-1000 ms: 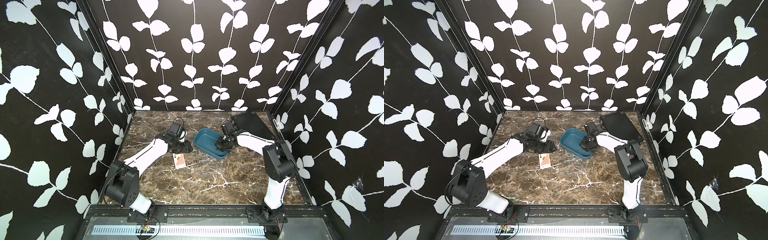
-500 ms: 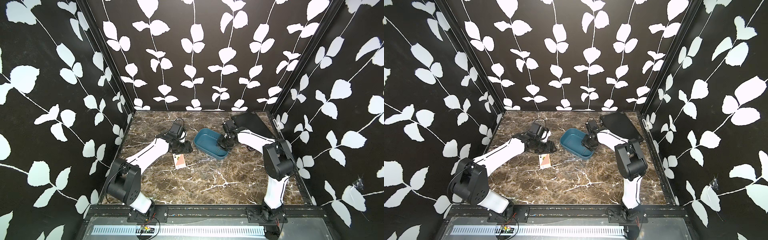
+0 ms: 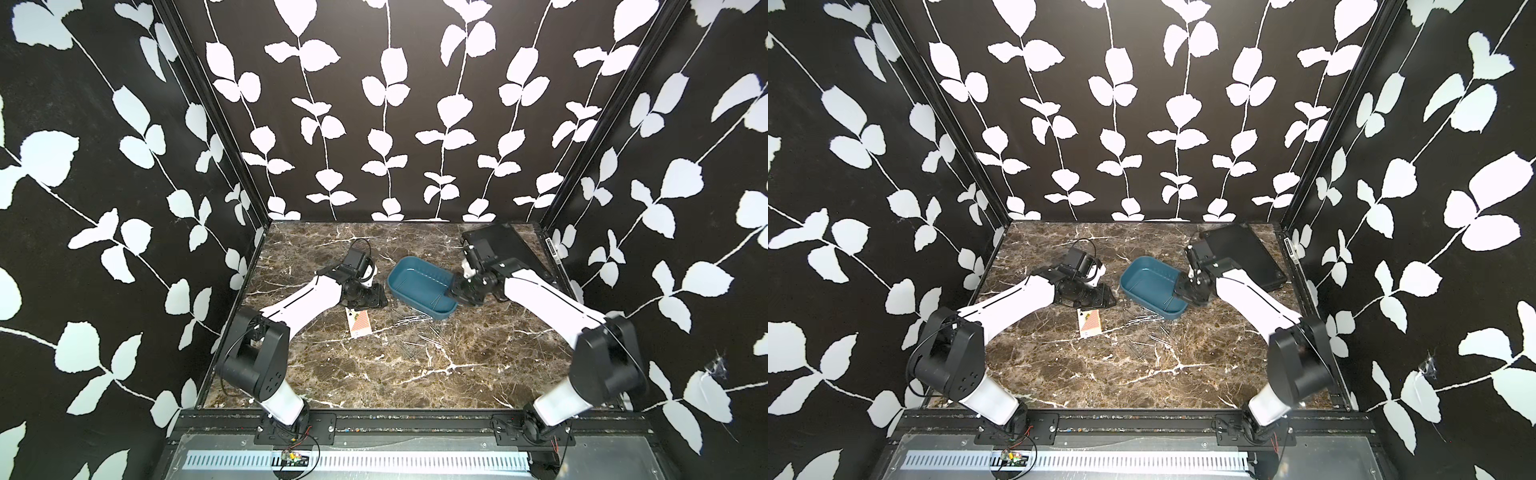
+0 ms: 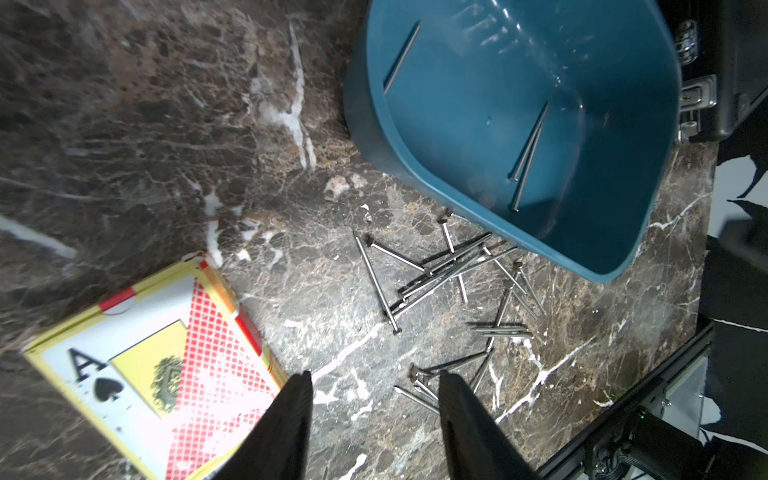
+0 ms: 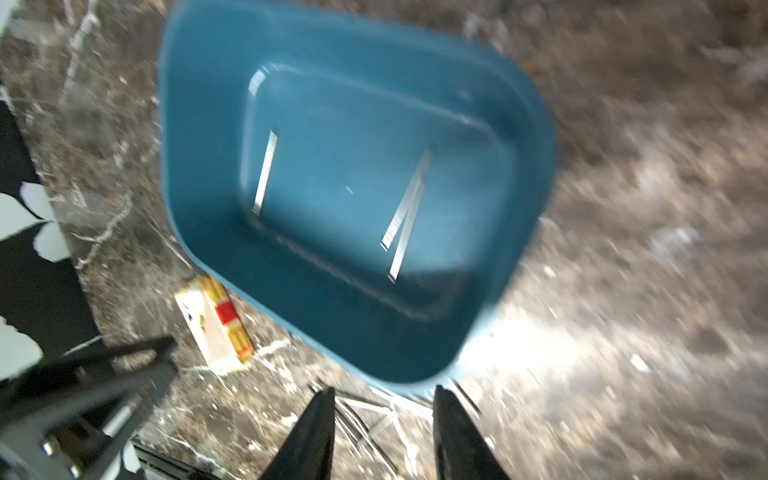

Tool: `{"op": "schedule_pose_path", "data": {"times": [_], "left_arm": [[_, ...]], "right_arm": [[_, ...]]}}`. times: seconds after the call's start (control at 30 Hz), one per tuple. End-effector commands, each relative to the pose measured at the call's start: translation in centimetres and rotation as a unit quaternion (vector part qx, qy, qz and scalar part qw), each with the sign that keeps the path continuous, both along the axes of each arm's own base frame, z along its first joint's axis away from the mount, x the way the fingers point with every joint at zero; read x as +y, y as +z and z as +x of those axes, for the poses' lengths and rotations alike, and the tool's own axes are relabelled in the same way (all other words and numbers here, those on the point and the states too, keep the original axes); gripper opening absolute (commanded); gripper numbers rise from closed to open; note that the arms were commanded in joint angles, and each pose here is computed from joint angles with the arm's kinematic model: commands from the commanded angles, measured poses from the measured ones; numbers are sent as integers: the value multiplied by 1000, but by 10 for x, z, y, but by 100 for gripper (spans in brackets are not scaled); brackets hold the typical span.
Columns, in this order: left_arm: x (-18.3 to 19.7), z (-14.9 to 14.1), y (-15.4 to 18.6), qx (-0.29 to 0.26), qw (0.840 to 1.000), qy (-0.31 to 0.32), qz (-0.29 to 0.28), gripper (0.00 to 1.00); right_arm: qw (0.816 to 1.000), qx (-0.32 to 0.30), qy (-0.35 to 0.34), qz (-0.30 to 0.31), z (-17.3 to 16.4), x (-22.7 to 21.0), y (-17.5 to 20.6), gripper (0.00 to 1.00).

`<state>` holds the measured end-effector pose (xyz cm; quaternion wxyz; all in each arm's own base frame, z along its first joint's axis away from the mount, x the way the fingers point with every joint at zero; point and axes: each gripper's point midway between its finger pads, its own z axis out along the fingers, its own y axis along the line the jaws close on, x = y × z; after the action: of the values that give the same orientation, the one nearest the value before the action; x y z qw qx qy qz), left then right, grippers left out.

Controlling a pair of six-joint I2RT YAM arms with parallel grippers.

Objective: Put the nails on the desktop into the storage box
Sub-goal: Place the nail in the storage box, then move the storage box to the center of the board.

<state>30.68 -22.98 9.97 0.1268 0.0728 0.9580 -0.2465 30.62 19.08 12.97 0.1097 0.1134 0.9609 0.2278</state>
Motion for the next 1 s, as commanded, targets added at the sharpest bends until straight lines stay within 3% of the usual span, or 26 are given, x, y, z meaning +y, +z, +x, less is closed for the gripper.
{"op": "schedule_pose_path", "data": {"times": [0.0,0.17,0.37,0.73,0.83,0.97], "left_arm": [[-14,0,-9,9,1000,-13,-17,51],[-32,7,-14,11,999,-32,-25,51],[-45,19,-16,14,998,-39,-38,51],[-57,34,-24,21,998,-52,-37,51],[-57,35,-23,21,998,-56,-34,51],[-56,34,-18,19,997,-61,-32,51]], "right_arm": [[999,35,-22,-23,-26,-22,-22,41],[999,25,-43,-17,-21,-29,-29,41],[998,30,-52,13,15,-16,-42,41],[999,25,-31,8,75,0,-54,41],[999,3,-30,11,95,3,-41,41],[1000,2,-13,-1,97,1,-31,41]]}}
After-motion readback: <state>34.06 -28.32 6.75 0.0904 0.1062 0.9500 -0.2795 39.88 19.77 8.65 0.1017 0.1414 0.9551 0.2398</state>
